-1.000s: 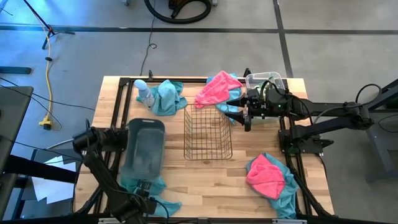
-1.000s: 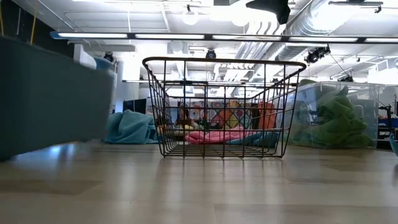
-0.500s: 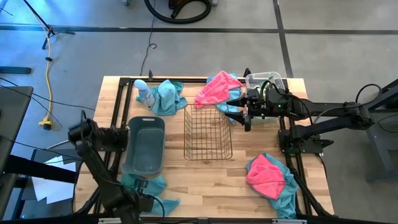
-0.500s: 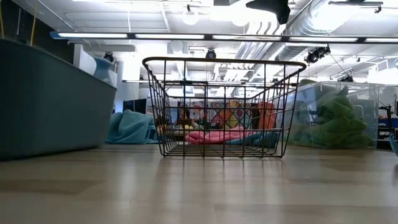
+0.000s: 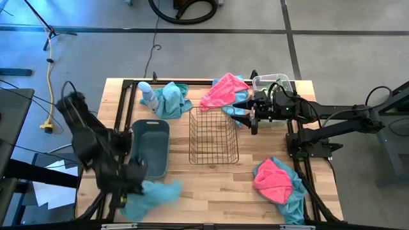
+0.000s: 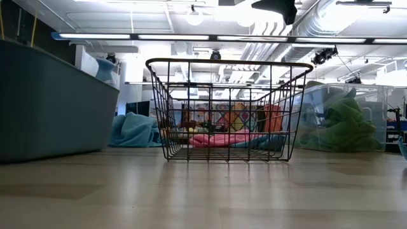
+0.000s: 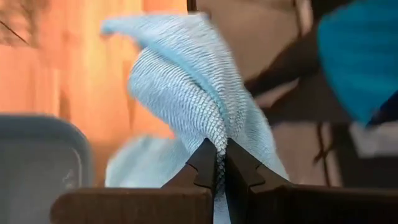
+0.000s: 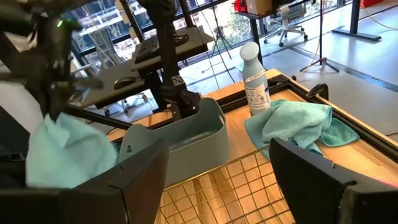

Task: Sort microfiber towel by color & place in baskets
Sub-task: Put the blue towel into the wire basket

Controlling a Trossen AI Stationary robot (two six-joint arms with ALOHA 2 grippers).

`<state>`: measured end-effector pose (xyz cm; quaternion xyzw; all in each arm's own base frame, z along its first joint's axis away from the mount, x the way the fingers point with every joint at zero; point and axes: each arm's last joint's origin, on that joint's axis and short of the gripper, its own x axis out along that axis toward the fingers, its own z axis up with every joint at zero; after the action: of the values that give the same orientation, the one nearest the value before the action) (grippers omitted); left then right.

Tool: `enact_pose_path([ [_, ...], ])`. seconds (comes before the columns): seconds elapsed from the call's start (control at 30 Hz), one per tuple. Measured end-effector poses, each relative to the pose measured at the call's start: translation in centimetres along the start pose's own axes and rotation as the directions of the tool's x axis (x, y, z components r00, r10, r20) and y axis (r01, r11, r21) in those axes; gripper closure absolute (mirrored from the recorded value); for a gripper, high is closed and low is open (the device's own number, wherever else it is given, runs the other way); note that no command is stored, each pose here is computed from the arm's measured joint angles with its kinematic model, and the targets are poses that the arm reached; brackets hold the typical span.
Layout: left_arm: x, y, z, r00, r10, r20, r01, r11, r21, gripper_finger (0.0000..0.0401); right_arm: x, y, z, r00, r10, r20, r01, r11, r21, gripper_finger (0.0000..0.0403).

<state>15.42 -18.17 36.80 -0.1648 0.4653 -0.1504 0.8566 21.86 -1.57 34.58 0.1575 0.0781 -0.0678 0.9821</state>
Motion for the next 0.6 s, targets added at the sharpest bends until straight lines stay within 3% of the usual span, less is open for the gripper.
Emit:
enact_pose_path([
  [0.2,-4.5,2.3,2.2,0.964,-0.045,0.263,0.055,0.998,-0.029,0.0401,0.0,0.0,0.0,1.000,0.000,0.000,0.000,1.000,0.000,0.0126],
  [0.4,-7.3,2.8,4.3,0.847,-0.096,0.523,0.085,0.995,0.046,0.0401,0.0,0.0,0.0,1.000,-0.006,0.002,0.006,1.000,0.000,0.0126],
  [0.6,-8.0,3.6,6.7,0.742,-0.094,0.664,-0.009,0.989,0.149,0.0401,0.0,0.1,0.3,0.999,-0.005,0.038,0.004,1.000,0.007,0.0126],
])
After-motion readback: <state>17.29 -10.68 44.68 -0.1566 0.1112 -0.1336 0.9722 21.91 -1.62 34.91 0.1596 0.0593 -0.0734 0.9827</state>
